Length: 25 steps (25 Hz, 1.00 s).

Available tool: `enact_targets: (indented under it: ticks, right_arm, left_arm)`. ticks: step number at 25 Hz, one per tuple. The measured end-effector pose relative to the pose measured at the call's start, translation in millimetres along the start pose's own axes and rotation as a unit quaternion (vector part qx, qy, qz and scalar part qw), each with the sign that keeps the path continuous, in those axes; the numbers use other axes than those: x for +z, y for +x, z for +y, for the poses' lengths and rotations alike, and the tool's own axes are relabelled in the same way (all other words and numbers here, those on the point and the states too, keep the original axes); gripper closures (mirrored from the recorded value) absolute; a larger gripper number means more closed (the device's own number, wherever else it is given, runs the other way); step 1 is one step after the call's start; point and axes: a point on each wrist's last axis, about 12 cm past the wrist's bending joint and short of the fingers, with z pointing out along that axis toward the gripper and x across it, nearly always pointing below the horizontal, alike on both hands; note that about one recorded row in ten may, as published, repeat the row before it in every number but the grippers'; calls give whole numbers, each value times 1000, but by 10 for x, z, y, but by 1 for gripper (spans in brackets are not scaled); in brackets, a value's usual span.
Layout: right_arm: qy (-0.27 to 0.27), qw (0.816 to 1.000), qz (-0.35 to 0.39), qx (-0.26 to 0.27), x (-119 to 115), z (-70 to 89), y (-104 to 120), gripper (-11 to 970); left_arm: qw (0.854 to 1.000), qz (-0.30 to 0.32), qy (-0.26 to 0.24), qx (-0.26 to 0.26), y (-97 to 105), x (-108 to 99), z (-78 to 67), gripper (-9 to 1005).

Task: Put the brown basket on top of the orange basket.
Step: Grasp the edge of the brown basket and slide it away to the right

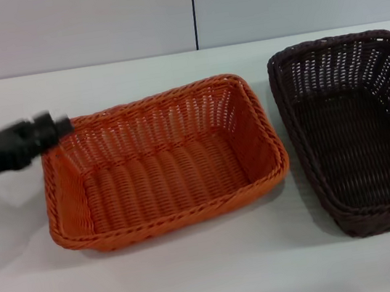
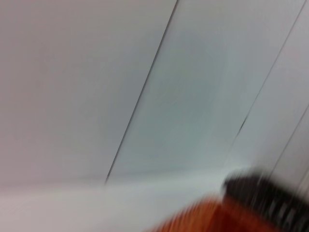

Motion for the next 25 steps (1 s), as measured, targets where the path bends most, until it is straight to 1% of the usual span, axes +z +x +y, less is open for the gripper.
enact_targets:
  ticks: [2,3,4,5,6,7,8,9,10,11,13,14,15,18,19,20,21,23,24,25]
  right_arm:
    - [-40,999,-2,24,55,-3,-49,375]
    - [-70,997,-2,42,95,-8,-92,375]
    - [-137,988,-1,69,178,-10,-203,375]
    - [-137,988,-1,69,178,-10,-203,376]
    - [-162,984,-1,78,208,-10,-256,376]
    - [-199,976,-1,92,259,-7,-340,376]
    - [-223,969,1,102,306,-15,-413,376]
    - [-251,962,6,108,362,-19,-496,376]
    - [-282,953,15,113,442,-25,-607,375]
    - [-301,947,22,109,493,-23,-675,375]
    - [-344,933,43,99,622,-4,-846,375]
    - [-383,916,75,91,774,8,-1041,375]
    - [-383,916,75,91,774,8,-1041,375]
    - [-417,896,122,91,981,22,-1269,376]
    - [-436,882,160,84,1140,40,-1414,376]
    - [-436,882,160,84,1140,40,-1414,376]
    - [-443,874,181,78,1217,52,-1472,376]
    - [-454,861,222,58,1375,90,-1591,376]
    - [-456,851,257,37,1495,146,-1673,376]
    - [-456,851,257,37,1495,146,-1673,376]
  left_arm:
    - [998,-58,25,11,-61,-91,-71,484]
    - [996,-82,38,19,-79,-128,-112,485]
    - [996,-82,38,19,-79,-128,-112,485]
    - [996,-82,38,19,-79,-128,-112,486]
    - [996,-82,38,19,-79,-128,-112,487]
    - [996,-82,38,19,-79,-128,-112,487]
    - [991,-118,57,33,-99,-185,-178,488]
    - [991,-118,57,33,-99,-185,-178,488]
    - [969,-221,95,61,-46,-345,-344,489]
    - [964,-240,95,57,2,-368,-356,490]
    - [964,-240,95,57,2,-368,-356,491]
    - [961,-254,92,60,58,-389,-364,492]
    - [960,-258,89,64,82,-403,-367,492]
    - [960,-258,89,64,82,-403,-367,494]
    - [958,-265,83,67,132,-411,-380,495]
    - [958,-265,83,67,132,-411,-380,495]
    - [958,-268,82,64,142,-412,-380,496]
    - [958,-268,82,64,142,-412,-380,563]
    - [957,-273,81,62,148,-416,-379,597]
    - [955,-279,79,61,146,-424,-377,630]
